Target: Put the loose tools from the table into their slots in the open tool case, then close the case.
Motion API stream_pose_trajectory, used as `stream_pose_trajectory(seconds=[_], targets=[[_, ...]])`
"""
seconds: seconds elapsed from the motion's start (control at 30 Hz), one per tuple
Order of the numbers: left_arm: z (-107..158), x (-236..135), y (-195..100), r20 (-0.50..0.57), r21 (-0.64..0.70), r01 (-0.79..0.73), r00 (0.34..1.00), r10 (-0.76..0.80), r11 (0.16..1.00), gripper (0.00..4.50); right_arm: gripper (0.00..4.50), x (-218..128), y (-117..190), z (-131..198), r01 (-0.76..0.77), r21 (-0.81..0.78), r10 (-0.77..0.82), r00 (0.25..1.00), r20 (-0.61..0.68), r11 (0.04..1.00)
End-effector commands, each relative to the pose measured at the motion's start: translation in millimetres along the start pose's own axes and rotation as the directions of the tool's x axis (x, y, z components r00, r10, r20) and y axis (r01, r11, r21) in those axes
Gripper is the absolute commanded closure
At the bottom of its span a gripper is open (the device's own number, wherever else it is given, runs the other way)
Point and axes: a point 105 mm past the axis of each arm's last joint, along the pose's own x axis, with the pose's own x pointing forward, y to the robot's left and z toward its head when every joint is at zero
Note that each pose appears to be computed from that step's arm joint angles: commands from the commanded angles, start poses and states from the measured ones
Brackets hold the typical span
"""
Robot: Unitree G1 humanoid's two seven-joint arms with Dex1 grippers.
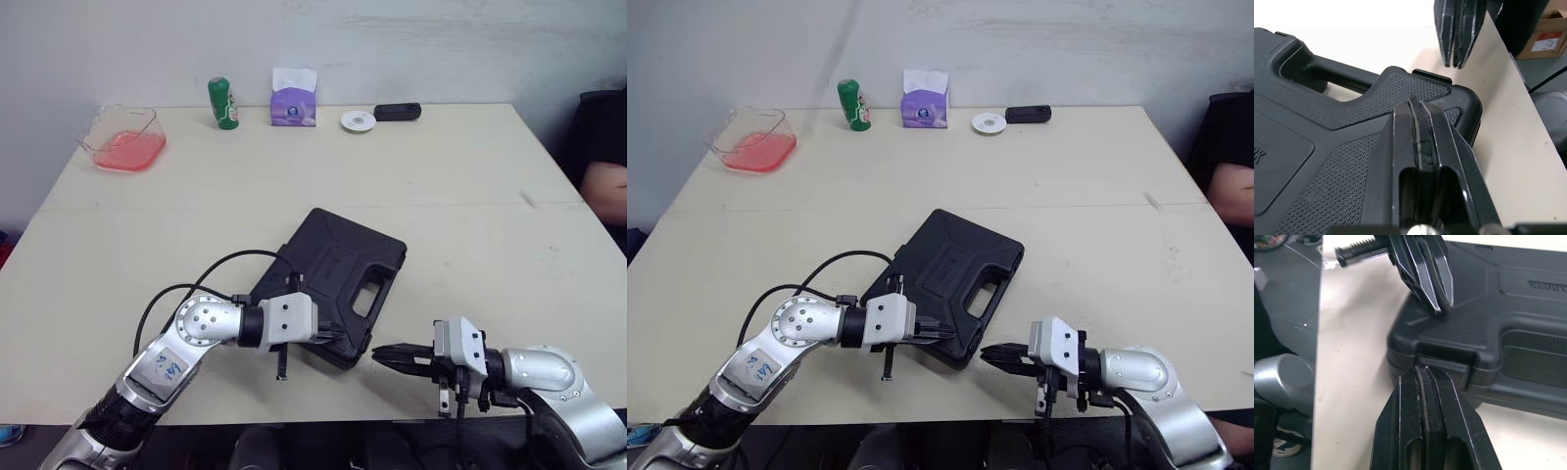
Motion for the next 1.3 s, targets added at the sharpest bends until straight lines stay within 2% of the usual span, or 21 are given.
stream_pose_trajectory(seconds=[0.03,0.37,0.5,0.57,0.7,0.87,0.97,1.07,1.2,1.3], targets=[[-62,-4,-12,-0.212,-0.167,-0.001,0.977,-0.034,0.986,4.45,4.50,8,-1,4,0.004,-0.023,-0.004,1.000,0.031,1.000],[-63,-4,-14,-0.216,-0.175,0.000,0.976,-0.038,0.985,4.45,4.50,17,-2,9,-0.002,-0.032,0.004,0.997,0.072,0.999],[-61,-3,-14,-0.208,-0.168,0.007,0.977,-0.042,0.986,4.45,4.50,12,-5,9,0.004,-0.037,-0.001,0.998,0.061,0.999],[-53,-7,-10,-0.171,-0.151,0.001,0.985,-0.027,0.989,4.45,4.50,2,-10,7,0.018,-0.045,-0.017,0.999,0.037,0.999],[-30,-23,0,-0.057,-0.067,-0.037,0.998,0.033,0.997,4.45,4.50,-20,-18,7,0.037,-0.068,-0.037,0.999,-0.009,0.997],[2,-48,16,0.112,0.035,-0.169,0.980,0.164,0.985,4.45,4.50,-38,-30,20,0.075,-0.098,-0.075,0.997,0.002,0.992],[10,-76,22,0.130,0.050,-0.245,0.963,0.237,0.968,4.45,4.50,-53,-35,21,0.069,-0.134,-0.075,0.996,-0.042,0.989],[4,-122,30,0.057,-0.009,-0.371,0.927,0.371,0.929,4.45,4.50,-82,-52,24,0.127,-0.147,-0.141,0.986,-0.094,0.981],[-21,-153,21,-0.073,-0.145,-0.445,0.896,0.439,0.884,3.15,3.13,-106,-78,22,0.206,-0.183,-0.233,0.962,-0.143,0.961],[-47,-178,6,-0.209,-0.180,-0.509,0.856,0.473,0.842,1.66,1.52,-119,-105,29,0.263,-0.253,-0.308,0.938,-0.157,0.931]])
